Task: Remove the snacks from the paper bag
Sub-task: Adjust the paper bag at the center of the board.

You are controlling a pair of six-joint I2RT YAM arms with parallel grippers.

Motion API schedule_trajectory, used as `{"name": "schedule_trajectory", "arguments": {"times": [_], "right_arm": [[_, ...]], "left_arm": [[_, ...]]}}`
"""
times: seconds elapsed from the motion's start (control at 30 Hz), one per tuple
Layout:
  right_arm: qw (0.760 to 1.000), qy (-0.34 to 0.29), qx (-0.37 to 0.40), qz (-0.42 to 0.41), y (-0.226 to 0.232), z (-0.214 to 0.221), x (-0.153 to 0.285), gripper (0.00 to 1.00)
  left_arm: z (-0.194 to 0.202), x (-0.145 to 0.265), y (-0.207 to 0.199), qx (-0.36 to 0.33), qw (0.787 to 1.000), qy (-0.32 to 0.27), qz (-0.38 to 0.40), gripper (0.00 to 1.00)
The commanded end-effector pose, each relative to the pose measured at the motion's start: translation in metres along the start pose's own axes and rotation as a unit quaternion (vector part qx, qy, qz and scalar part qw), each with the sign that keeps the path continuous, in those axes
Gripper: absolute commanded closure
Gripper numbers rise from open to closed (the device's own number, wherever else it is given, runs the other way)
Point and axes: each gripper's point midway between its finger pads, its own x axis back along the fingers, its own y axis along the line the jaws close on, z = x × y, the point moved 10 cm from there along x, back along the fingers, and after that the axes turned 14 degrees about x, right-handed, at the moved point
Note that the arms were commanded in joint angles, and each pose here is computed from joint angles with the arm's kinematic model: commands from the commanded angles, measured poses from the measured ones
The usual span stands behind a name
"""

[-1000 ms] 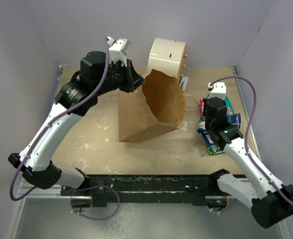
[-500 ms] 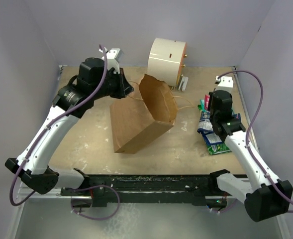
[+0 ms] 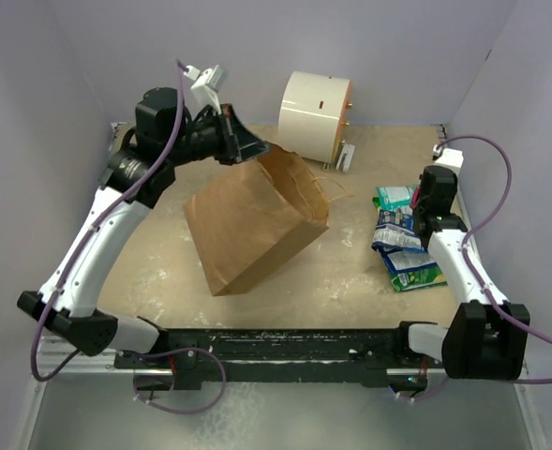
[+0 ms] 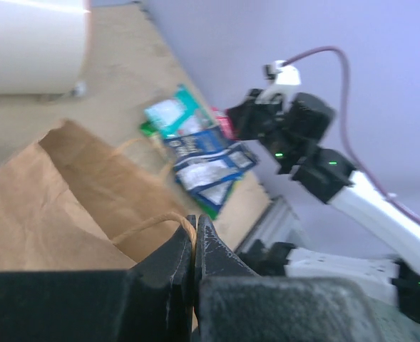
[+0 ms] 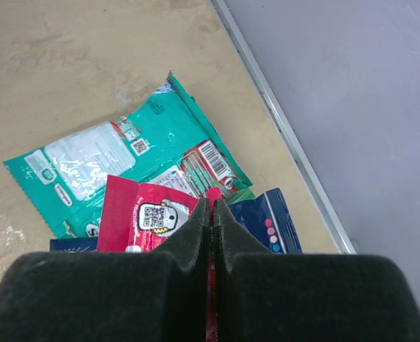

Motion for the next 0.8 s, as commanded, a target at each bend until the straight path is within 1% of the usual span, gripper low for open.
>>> {"name": "schedule_trajectory", "arguments": {"times": [0.0, 0.07, 0.2, 0.37, 0.47, 0.53, 0.63, 0.77], "right_arm": [[0.999, -0.035, -0.021, -0.006, -0.004, -0.005, -0.011, 1.0], [0.999, -0.026, -0.019, -0.006, -0.004, 0.001, -0.016, 1.0], [1.0, -0.021, -0.012, -0.015, 0.0, 0.007, -0.021, 1.0], [0.999, -0.019, -0.009, -0.027, 0.003, 0.009, -0.023, 1.0], [0.999, -0.02, -0.005, -0.026, 0.003, 0.008, -0.024, 1.0], [1.0, -0.018, -0.004, -0.022, 0.003, 0.01, -0.025, 1.0], [1.0, -0.014, -0.005, -0.018, 0.005, 0.012, -0.029, 1.0], [1.0, -0.003, -0.005, -0.023, 0.009, 0.015, -0.035, 1.0]], "left_arm": [[-0.019, -0.012, -0.046, 0.024, 0.981, 0.032, 0.189, 1.0], [-0.023, -0.013, -0.057, 0.027, 0.974, 0.035, 0.22, 1.0], [-0.028, -0.01, -0.07, 0.031, 0.966, 0.037, 0.255, 1.0], [-0.023, -0.006, -0.069, 0.034, 0.964, 0.04, 0.262, 1.0], [-0.012, -0.005, -0.053, 0.04, 0.972, 0.037, 0.226, 1.0], [0.001, -0.005, -0.033, 0.06, 0.981, 0.047, 0.176, 1.0], [0.019, 0.003, -0.004, 0.071, 0.992, 0.045, 0.098, 1.0], [0.039, 0.006, 0.031, 0.101, 0.993, 0.053, 0.011, 1.0]]}}
